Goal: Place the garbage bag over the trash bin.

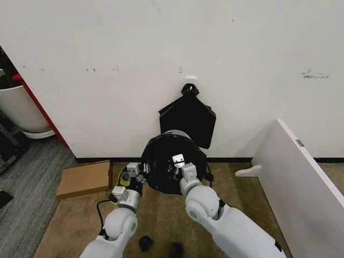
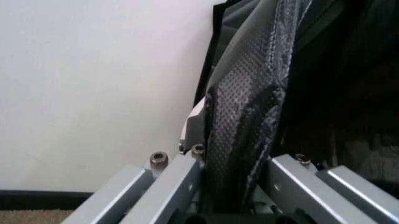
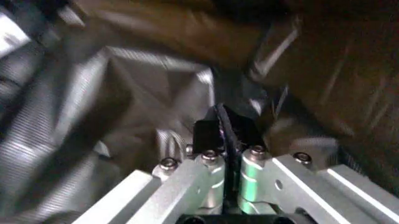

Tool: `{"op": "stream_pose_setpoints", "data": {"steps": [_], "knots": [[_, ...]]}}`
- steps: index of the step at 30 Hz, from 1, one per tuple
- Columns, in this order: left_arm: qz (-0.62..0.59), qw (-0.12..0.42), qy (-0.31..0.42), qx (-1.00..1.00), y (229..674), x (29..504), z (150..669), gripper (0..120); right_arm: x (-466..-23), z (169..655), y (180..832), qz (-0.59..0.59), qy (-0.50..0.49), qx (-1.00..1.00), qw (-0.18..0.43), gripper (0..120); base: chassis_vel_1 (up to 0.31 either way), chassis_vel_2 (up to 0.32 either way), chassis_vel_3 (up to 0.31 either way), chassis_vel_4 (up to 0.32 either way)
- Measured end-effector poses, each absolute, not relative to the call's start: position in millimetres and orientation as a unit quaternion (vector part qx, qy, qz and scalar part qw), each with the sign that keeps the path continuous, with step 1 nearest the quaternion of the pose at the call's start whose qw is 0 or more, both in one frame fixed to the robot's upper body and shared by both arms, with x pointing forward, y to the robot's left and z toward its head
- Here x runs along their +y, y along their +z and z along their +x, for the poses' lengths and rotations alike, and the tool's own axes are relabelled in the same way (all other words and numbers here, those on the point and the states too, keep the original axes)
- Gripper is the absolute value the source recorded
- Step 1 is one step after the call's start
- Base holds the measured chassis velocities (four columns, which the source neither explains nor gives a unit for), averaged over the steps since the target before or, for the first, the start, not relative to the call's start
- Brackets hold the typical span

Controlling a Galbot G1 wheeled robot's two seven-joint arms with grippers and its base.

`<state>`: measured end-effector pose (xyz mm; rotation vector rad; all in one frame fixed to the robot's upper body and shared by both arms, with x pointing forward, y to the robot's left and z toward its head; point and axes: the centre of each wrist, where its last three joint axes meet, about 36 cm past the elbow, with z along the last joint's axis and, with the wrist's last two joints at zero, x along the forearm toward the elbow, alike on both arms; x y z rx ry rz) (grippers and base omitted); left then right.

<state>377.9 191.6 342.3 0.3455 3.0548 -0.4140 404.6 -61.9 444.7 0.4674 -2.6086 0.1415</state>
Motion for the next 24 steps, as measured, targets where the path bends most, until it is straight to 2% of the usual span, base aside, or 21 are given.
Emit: {"op": "stream_pose_setpoints", "data": {"steps": [2, 17, 24], "knots": [[0.112, 0.021, -0.134, 0.984, 343.8, 191.4, 376.5, 0, -60.1, 412.2, 439.0, 0.163, 0.058, -0.949, 0.264, 0, 0.000, 0.000, 0.000, 0.000], [0.117, 0.028, -0.134, 0.984, 350.0, 191.2, 374.5, 0, -41.5, 469.3, 411.9, 0.108, 0.106, -0.940, 0.307, 0, 0.000, 0.000, 0.000, 0.000], [0.124, 0.031, -0.137, 0.982, 353.0, 187.9, 373.2, 0, -43.3, 479.5, 396.6, 0.094, 0.110, -0.946, 0.290, 0, 0.000, 0.000, 0.000, 0.000]]}}
